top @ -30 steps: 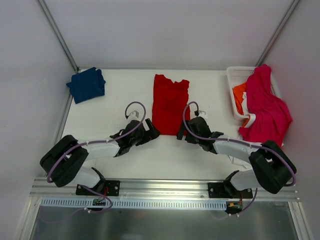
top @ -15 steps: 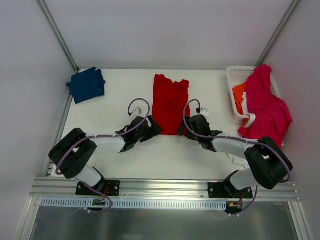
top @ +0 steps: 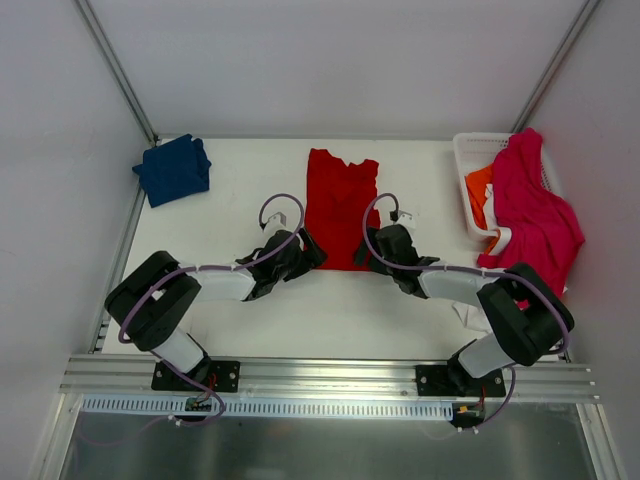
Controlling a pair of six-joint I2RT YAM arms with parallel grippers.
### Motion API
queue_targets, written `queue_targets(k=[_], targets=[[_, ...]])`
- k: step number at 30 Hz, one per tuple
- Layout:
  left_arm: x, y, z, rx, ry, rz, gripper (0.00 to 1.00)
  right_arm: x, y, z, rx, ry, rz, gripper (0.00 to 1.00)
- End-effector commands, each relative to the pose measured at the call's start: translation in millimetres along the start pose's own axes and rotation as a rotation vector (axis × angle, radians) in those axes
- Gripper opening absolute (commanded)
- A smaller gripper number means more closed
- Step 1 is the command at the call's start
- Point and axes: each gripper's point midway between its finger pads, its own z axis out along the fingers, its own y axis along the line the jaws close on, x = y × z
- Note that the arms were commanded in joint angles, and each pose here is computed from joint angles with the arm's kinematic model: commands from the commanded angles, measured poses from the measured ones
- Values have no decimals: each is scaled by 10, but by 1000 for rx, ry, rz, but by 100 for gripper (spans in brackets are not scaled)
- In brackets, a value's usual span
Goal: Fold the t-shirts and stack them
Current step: Fold the tshirt
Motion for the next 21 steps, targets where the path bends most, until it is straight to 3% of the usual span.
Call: queue_targets(k=[1, 5, 15, 18, 21], targets=[[75, 135, 36, -64, 16, 17, 79, 296, -136, 34, 38, 114, 17, 77], [62, 145, 41, -71, 10, 21, 77, 280, -151, 24, 45, 105, 17, 65], [30, 177, 82, -106, -4, 19, 69, 316, -205, 31, 65, 115, 19, 52], [23, 193, 101, -119, -10, 14, 61, 340, -197, 43, 63, 125, 17, 46], [12, 209, 121, -136, -12, 11, 50, 346, -194, 57, 64, 131, 17, 31]])
